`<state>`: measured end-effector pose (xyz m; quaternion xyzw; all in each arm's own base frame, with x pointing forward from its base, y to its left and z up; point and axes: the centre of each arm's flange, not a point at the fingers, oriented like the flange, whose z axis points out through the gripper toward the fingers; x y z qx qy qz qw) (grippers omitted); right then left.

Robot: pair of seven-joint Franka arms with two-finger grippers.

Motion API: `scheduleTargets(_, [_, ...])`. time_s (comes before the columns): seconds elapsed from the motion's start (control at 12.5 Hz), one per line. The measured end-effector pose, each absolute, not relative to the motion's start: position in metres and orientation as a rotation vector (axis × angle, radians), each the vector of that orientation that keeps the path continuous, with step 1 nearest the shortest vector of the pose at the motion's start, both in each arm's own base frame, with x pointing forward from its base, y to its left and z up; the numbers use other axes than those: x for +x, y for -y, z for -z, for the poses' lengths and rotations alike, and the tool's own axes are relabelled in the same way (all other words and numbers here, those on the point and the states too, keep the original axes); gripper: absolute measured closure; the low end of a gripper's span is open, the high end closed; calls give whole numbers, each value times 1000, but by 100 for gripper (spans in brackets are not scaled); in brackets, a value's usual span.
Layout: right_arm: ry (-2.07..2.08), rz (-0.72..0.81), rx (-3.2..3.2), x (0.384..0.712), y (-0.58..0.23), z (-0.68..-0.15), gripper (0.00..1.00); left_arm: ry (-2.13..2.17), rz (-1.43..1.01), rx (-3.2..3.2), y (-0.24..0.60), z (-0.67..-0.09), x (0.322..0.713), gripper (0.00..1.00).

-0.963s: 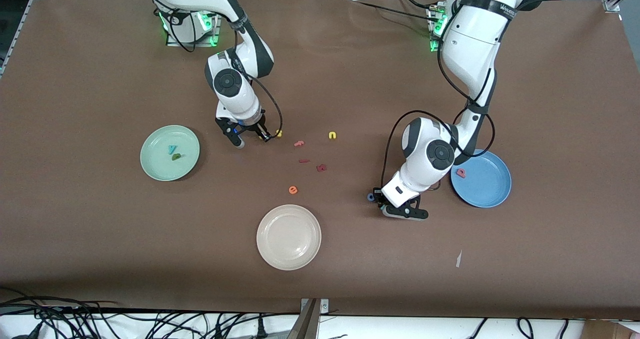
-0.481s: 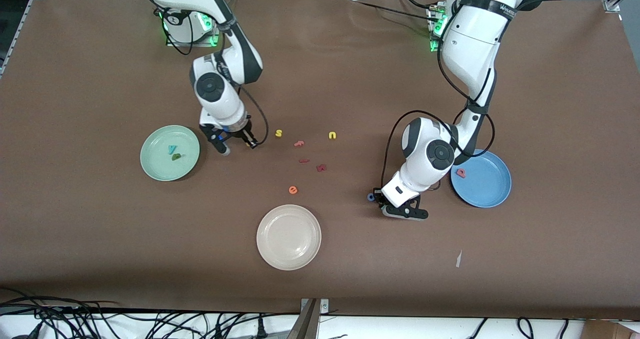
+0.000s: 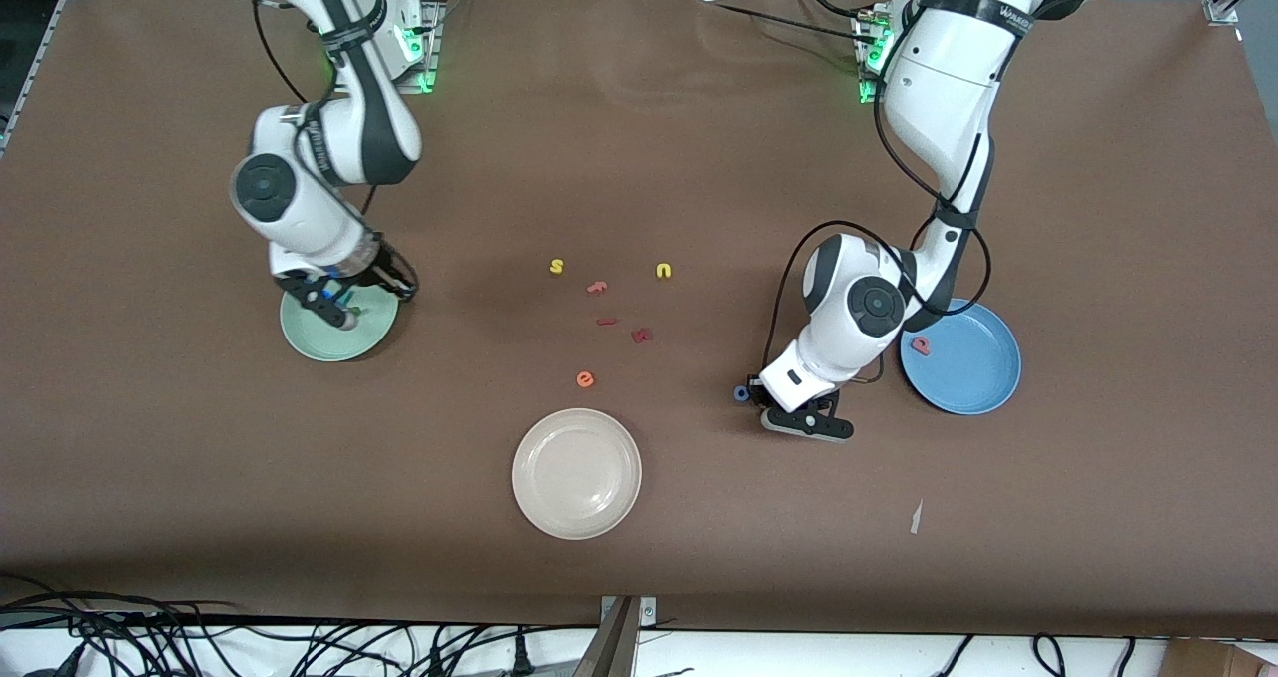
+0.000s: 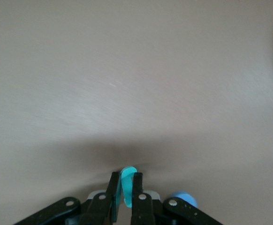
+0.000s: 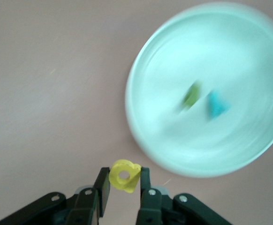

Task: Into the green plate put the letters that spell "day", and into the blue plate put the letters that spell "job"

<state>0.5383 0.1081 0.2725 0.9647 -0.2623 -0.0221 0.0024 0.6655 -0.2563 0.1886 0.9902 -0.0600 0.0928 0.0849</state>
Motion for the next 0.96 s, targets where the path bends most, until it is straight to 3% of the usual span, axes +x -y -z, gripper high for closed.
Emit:
scheduleTargets(0.08, [766, 74, 3031, 540, -84, -271, 70, 194, -280, 2959, 233, -202, 671, 86])
scheduleTargets(0.16, [736, 93, 3030, 538, -68, -268, 63, 209, -273, 2964, 202, -217, 673, 86])
scheduleTargets(0.56, [695, 127, 3043, 549, -71, -283, 7, 416, -145, 2986, 53, -250, 640, 86])
scheduleTargets(0.64, [683, 108, 3052, 555, -76, -291, 0, 496, -110, 3014, 35, -247, 628, 86])
scheduleTargets(0.96, [529, 134, 3105, 578, -88, -339, 0, 624, -44, 3060, 14, -239, 610, 82])
